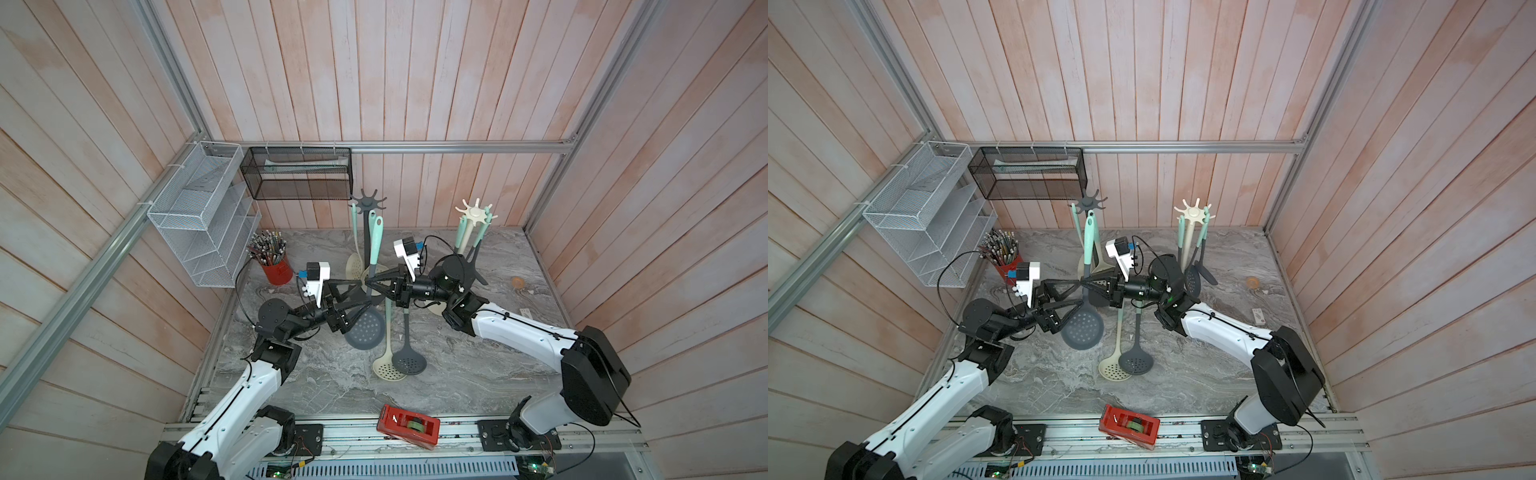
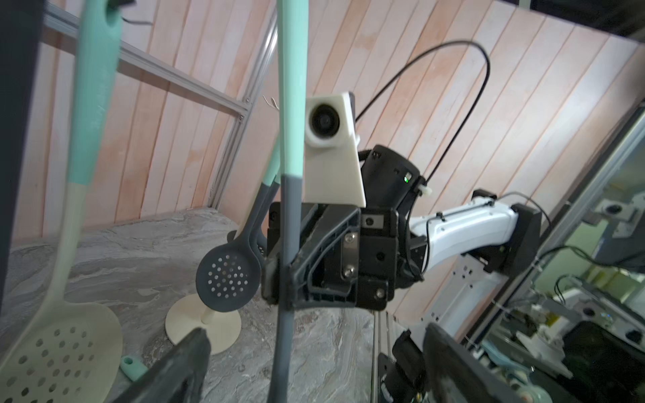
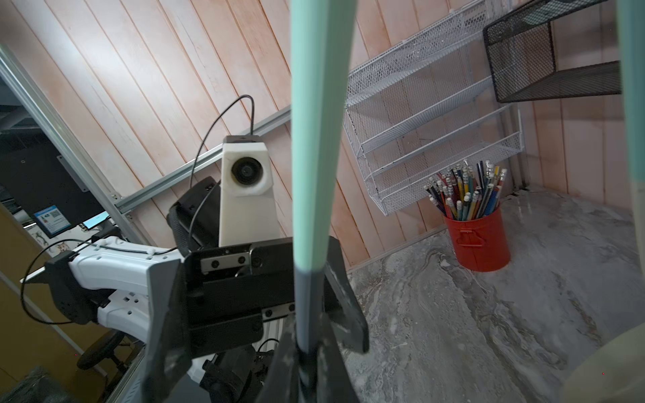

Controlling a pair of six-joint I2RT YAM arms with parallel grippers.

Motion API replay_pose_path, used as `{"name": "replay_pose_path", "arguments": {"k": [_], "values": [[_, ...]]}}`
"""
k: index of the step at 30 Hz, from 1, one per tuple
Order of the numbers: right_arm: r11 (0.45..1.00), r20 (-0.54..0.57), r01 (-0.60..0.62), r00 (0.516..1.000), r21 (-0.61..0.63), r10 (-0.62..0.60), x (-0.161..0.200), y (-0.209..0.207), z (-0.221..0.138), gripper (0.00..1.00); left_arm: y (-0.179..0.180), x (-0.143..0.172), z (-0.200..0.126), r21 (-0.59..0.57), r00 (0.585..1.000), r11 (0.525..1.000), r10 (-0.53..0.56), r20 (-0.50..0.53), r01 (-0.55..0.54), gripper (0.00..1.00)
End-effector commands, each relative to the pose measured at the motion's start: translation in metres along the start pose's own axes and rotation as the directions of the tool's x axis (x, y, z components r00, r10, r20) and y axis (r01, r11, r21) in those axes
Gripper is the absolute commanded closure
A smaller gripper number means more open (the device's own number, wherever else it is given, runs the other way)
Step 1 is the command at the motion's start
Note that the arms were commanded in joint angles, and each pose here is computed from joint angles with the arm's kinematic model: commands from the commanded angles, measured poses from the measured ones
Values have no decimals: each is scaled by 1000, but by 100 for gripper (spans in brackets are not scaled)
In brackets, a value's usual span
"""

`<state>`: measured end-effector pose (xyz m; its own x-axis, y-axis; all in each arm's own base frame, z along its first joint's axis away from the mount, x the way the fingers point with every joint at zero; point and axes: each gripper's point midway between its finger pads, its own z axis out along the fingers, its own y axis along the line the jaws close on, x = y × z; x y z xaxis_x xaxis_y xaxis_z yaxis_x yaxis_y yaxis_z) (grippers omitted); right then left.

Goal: Hang the skimmer on the kitchen utensil rack
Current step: Pick up the skimmer from the center of the board, then hang the skimmer on the rack.

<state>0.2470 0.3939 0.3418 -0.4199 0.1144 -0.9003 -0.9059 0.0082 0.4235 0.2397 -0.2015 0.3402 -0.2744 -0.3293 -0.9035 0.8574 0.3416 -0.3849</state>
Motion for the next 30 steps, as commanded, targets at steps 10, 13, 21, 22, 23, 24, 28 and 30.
{"name": "replay_pose_path", "arguments": {"k": [10,13,21,22,23,24,28,30], "values": [[995,-54,44,998,94,-40,-7,-39,14,100,35,-27,-33,-365,990,931,79,115,-32,0],[996,-79,31,997,83,-25,-4,-43,23,100,39,-25,-32,-370,990,929,76,115,-28,0],[998,-119,2,993,66,6,-1,-54,38,100,42,-21,-26,-349,992,937,73,102,-33,0],[998,-122,0,993,64,8,-1,-54,39,100,41,-22,-25,-345,992,938,72,100,-34,0],[998,-125,-3,992,64,11,0,-56,40,100,41,-21,-24,-342,993,939,73,97,-35,0],[998,-128,-6,992,64,14,1,-57,41,100,41,-21,-23,-339,993,940,73,95,-37,0],[999,-137,-19,990,51,26,2,-59,45,100,40,-20,-21,-325,993,945,74,90,-41,0],[998,-137,-27,990,53,34,3,-61,46,100,40,-20,-20,-318,994,947,74,86,-43,1]]}}
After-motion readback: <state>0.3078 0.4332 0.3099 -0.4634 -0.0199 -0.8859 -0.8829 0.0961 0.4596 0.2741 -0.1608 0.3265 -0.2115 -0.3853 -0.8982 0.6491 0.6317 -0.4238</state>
